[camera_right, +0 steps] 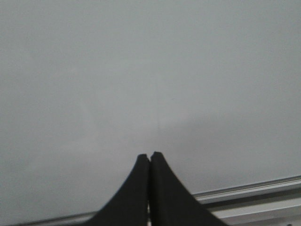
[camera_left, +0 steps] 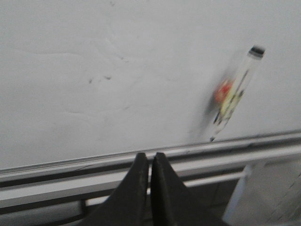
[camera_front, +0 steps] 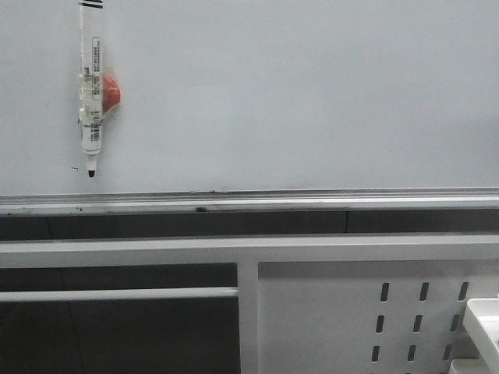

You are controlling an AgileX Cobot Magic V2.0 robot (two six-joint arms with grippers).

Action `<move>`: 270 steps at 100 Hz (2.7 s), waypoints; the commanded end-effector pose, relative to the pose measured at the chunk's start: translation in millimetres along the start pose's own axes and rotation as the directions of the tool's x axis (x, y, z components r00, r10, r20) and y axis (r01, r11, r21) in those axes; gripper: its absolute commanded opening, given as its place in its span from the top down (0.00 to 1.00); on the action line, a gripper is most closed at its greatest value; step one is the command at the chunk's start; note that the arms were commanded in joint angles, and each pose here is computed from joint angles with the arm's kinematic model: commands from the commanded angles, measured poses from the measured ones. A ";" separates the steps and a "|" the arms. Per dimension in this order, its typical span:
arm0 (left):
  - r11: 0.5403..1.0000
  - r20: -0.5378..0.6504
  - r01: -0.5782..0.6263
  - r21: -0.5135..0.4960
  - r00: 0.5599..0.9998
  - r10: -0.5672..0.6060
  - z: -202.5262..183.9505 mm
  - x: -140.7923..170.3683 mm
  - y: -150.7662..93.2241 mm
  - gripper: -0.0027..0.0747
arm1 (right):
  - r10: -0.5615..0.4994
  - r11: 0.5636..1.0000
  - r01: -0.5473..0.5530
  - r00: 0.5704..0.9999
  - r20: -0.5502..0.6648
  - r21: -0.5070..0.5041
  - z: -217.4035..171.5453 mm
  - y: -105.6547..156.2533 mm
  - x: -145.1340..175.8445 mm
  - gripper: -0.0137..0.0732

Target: Write number 1 on whiteboard

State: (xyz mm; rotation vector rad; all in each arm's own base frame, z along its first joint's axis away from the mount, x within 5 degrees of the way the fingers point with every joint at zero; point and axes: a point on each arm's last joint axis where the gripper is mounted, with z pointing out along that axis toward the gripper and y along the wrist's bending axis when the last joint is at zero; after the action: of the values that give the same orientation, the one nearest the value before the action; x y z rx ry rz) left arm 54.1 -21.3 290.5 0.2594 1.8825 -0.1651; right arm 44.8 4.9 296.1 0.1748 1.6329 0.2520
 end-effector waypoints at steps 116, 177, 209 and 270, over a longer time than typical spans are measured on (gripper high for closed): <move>0.960 0.149 0.059 0.273 0.983 -0.103 57.6 3.7 -23.8 0.46 | -0.324 0.940 0.309 0.941 -0.094 -0.148 18.2 12.0 -10.7 0.35; 0.942 0.154 0.071 0.328 0.980 -0.128 121.5 1.8 -52.7 0.46 | -0.308 0.908 0.256 0.945 -0.114 -0.331 49.0 34.9 -10.8 0.35; 0.947 0.068 0.092 0.308 0.991 -0.119 152.6 -2.2 -62.9 0.46 | -0.306 0.909 0.253 0.945 -0.115 -0.332 49.0 35.0 -10.8 0.35; 0.949 0.017 0.156 0.273 0.986 -0.167 183.9 -7.2 -71.0 0.46 | -0.306 0.909 0.253 0.945 -0.115 -0.332 49.0 35.0 -10.8 0.36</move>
State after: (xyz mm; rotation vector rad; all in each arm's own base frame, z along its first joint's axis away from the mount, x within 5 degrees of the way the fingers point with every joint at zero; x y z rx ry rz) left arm 198.5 -129.0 217.2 0.3274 1.9599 -0.4944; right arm 89.5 38.4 295.0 -0.3537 1.8346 0.3097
